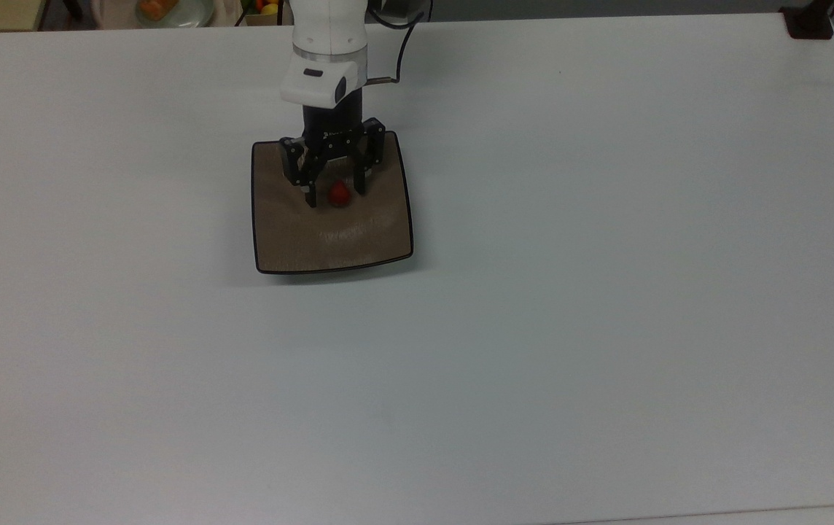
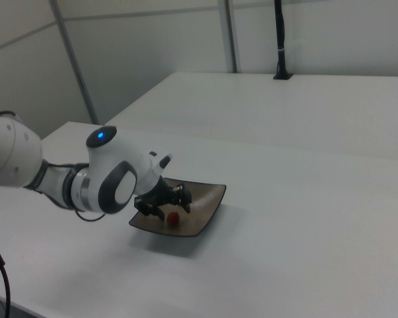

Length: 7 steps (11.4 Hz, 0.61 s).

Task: Strawberries on a ceramic plate
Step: 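Open the gripper to release the strawberry on the plate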

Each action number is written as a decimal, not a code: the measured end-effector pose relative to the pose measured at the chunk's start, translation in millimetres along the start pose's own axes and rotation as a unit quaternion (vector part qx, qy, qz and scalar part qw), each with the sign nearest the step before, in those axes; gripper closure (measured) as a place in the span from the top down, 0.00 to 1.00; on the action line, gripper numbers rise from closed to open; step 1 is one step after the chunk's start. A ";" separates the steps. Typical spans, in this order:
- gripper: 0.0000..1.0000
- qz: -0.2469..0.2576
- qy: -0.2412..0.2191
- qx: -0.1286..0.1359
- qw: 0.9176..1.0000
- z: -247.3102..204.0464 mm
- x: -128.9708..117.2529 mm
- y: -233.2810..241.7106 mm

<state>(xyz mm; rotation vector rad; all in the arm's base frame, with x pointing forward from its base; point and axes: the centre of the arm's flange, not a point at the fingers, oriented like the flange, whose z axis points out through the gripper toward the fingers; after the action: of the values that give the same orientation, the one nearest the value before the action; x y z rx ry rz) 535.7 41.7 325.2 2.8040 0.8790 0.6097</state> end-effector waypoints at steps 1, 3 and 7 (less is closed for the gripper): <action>0.79 0.000 -0.028 0.010 1.000 -5.4 7.9 5.1; 0.86 0.004 -0.060 0.021 0.998 -23.9 28.4 12.7; 1.00 0.036 -0.097 0.030 0.994 -69.2 65.4 22.8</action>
<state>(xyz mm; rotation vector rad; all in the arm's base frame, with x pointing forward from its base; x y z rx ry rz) 567.4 61.3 415.7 2.8980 0.7748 0.3171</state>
